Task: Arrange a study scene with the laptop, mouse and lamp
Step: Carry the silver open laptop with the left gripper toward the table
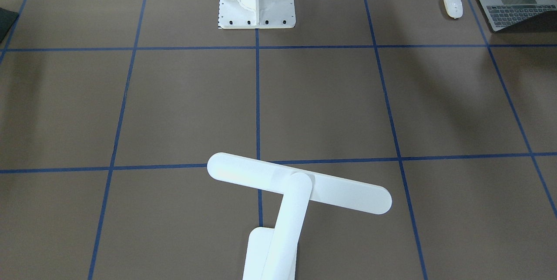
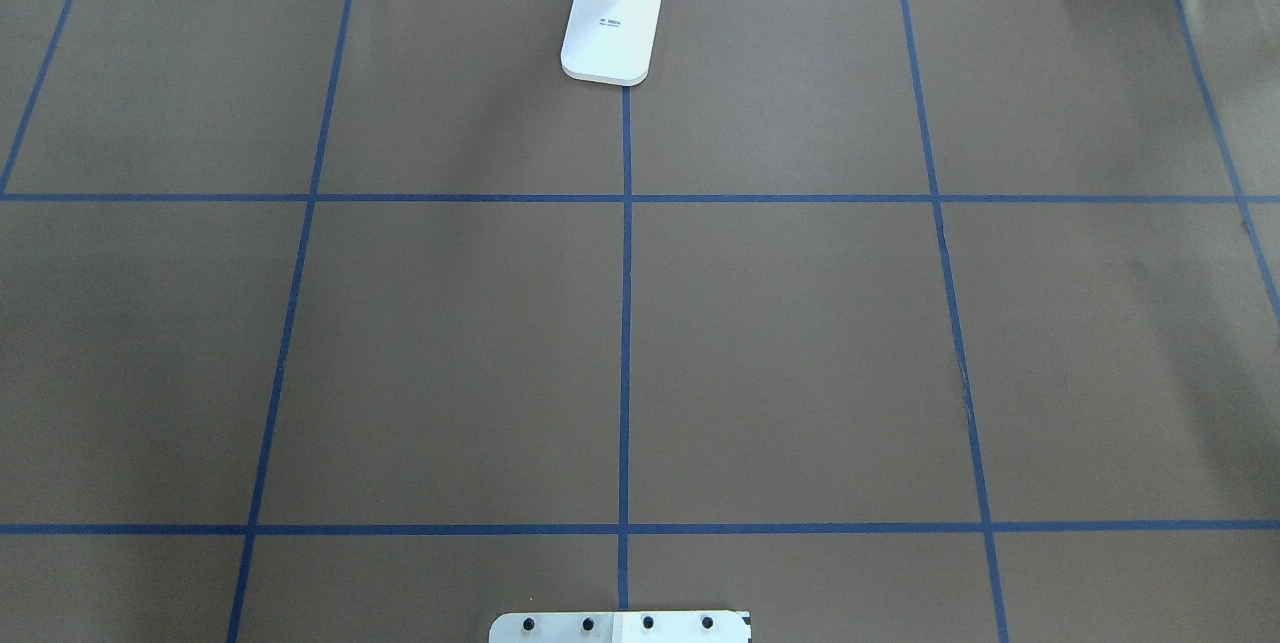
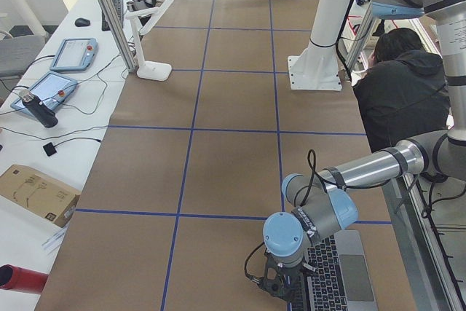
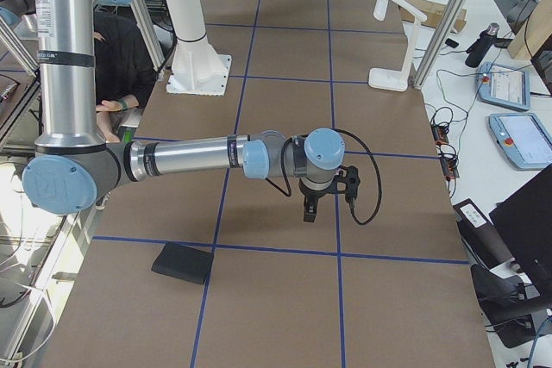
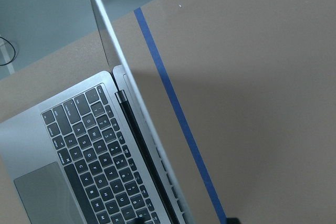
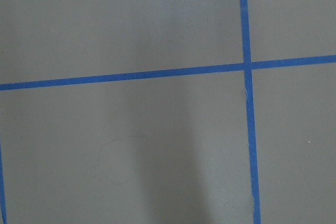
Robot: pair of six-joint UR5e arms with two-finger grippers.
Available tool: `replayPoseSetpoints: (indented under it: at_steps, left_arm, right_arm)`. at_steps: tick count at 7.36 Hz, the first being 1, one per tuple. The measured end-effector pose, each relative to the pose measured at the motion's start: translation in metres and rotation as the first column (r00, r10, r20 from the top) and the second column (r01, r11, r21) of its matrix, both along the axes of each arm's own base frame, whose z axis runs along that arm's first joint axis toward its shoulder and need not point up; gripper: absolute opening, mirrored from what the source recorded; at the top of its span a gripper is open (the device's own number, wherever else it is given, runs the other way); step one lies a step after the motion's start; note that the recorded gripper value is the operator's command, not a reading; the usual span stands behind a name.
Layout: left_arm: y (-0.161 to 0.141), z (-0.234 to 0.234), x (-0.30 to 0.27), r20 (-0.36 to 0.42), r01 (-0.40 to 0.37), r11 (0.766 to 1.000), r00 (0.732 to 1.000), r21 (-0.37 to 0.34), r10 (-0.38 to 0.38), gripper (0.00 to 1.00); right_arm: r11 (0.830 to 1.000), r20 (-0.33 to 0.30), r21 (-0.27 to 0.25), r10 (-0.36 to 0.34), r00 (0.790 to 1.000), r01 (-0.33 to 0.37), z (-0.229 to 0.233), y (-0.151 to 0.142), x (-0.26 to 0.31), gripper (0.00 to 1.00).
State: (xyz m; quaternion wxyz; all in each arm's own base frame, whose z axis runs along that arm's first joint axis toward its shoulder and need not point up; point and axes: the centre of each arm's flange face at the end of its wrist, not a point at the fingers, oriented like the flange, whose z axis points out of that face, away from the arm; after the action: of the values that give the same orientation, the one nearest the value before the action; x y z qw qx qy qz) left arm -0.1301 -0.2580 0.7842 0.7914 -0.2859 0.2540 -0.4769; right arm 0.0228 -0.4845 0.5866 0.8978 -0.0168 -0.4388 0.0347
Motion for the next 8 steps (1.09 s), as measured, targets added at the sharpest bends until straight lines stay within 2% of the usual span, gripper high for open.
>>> replayPoseSetpoints:
  at_steps: [3,5,8]
  left_arm:
    - [-0.006,-0.017,-0.01,0.015,0.028,0.999,0.999,0.025,-0.028,0.0]
    - [-0.019,-0.044,-0.031,0.059,0.061,0.996,0.996,0.059,-0.064,0.0]
    - [-0.077,-0.115,-0.059,0.098,0.134,0.99,0.986,0.04,-0.137,0.0]
  right_arm:
    - [1.0,0.001,0.002,0.0,1.0,0.0,-0.002,-0.001,0.0,1.0]
    - [1.0,0.001,0.0,0.0,1.0,0.0,-0.002,-0.001,0.0,1.0]
    - [1.0,0.0,0.003,0.0,1.0,0.0,-0.002,-0.001,0.0,1.0]
